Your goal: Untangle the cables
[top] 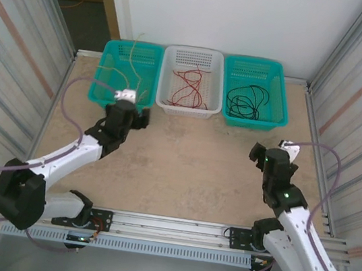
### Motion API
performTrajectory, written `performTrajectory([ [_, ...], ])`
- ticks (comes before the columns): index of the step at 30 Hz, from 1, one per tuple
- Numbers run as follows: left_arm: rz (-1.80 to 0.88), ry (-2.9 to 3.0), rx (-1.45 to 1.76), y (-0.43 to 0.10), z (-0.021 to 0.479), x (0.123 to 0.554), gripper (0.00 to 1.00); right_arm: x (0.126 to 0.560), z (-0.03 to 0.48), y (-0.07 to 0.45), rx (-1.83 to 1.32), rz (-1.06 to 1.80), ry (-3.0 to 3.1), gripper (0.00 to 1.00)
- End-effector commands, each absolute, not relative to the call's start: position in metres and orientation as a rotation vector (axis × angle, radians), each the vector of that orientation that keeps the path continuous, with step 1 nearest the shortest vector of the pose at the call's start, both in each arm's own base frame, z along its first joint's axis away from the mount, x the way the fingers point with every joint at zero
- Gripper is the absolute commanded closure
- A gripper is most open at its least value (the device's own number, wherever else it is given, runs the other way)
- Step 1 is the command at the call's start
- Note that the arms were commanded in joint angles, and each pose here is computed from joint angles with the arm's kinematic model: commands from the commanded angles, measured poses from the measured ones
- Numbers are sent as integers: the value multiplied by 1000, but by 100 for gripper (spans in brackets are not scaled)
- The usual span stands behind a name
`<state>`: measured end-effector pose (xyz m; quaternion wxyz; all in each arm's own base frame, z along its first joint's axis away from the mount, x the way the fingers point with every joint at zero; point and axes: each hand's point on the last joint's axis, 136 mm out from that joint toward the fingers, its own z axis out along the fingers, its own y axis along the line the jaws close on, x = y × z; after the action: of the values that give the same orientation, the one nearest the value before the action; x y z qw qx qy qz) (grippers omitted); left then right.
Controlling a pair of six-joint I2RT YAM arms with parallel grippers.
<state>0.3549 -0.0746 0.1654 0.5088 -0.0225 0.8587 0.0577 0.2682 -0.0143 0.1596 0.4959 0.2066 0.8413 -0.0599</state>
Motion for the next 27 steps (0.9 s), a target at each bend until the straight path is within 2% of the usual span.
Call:
performTrajectory([
  [1, 400, 1970, -260, 8, 169, 331, 1, 290, 158, -50, 573, -407, 1922, 1],
  [4, 359, 1937, -385, 44, 150, 320, 1, 312, 145, -58, 553, -466, 1933, 1],
  [8, 341, 1861, -438, 62, 140, 319, 1, 340, 121, -52, 482, -330, 1897, 1],
  [14, 240, 1823, -307, 50, 130, 347, 1, 380, 110, -9, 110, -111, 1921, 1],
  [19, 149, 1807, -249, 47, 117, 365, 1, 385, 81, -15, 114, 59, 1957, 1],
  [21, 106, 1887, -138, 26, 108, 374, 1, 395, 83, -9, 74, 126, 1951, 1],
  [23, 115, 1851, -27, 11, 103, 391, 1, 393, 81, -12, 97, 129, 1991, 1],
  [24, 125, 1914, -5, 8, 91, 392, 1, 395, 82, -16, 113, 111, 1969, 1],
  [27, 79, 1902, -22, 10, 94, 392, 1, 395, 81, -13, 106, 82, 1977, 1],
])
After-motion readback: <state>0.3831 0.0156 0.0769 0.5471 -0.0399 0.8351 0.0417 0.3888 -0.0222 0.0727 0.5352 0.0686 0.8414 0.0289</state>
